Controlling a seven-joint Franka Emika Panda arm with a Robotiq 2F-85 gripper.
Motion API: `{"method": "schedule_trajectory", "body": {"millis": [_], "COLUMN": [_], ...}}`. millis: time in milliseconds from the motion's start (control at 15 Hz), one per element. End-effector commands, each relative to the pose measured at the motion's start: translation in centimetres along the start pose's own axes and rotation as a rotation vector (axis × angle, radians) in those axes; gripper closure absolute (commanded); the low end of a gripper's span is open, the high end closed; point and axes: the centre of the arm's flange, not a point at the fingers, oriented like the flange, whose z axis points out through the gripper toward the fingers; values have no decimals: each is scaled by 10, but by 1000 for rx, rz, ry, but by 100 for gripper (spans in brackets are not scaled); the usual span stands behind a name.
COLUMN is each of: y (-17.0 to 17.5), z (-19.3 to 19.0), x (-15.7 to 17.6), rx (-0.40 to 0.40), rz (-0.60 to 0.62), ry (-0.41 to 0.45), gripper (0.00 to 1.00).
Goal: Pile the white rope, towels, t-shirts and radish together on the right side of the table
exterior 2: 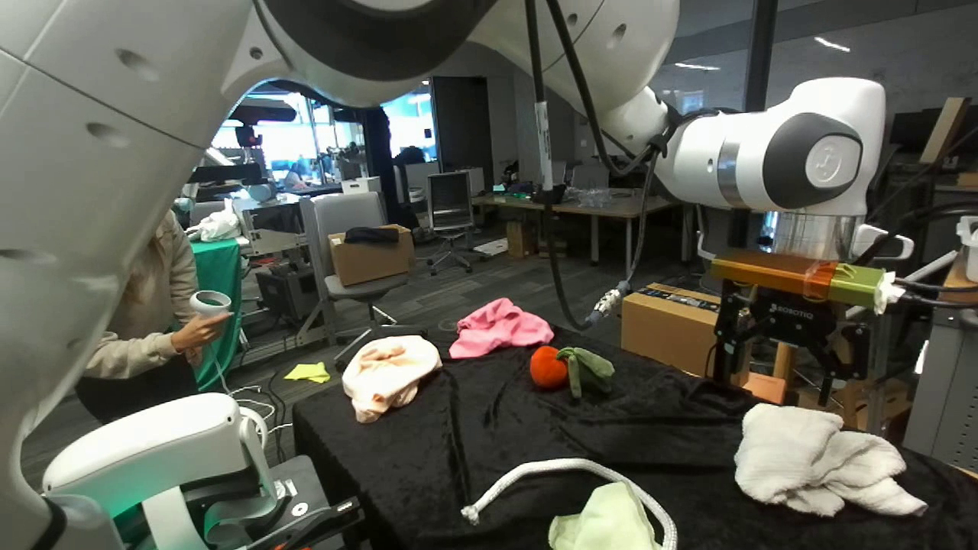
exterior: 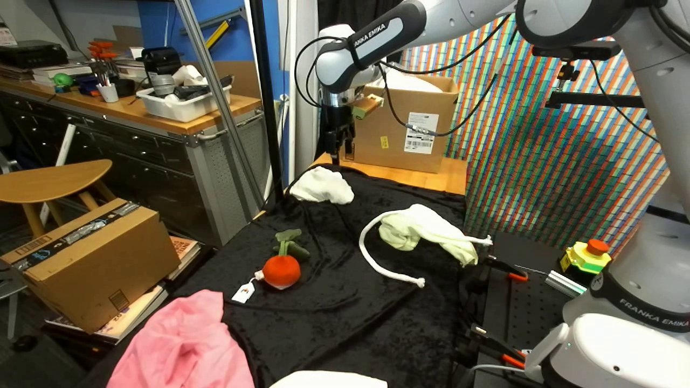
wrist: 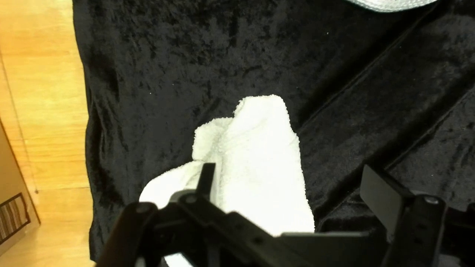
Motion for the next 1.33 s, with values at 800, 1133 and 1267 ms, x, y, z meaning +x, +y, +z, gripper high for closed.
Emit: {"method": "schedule_trajectory", "body": {"millis": [800, 1133, 1267], "y": [5, 16, 21], "z": [86, 102, 107], "x": [21, 26, 26], "rx": [-6, -68, -82], "rz": [90, 225, 262], "ry": [137, 224, 237], "gripper": [0, 0, 0]}}
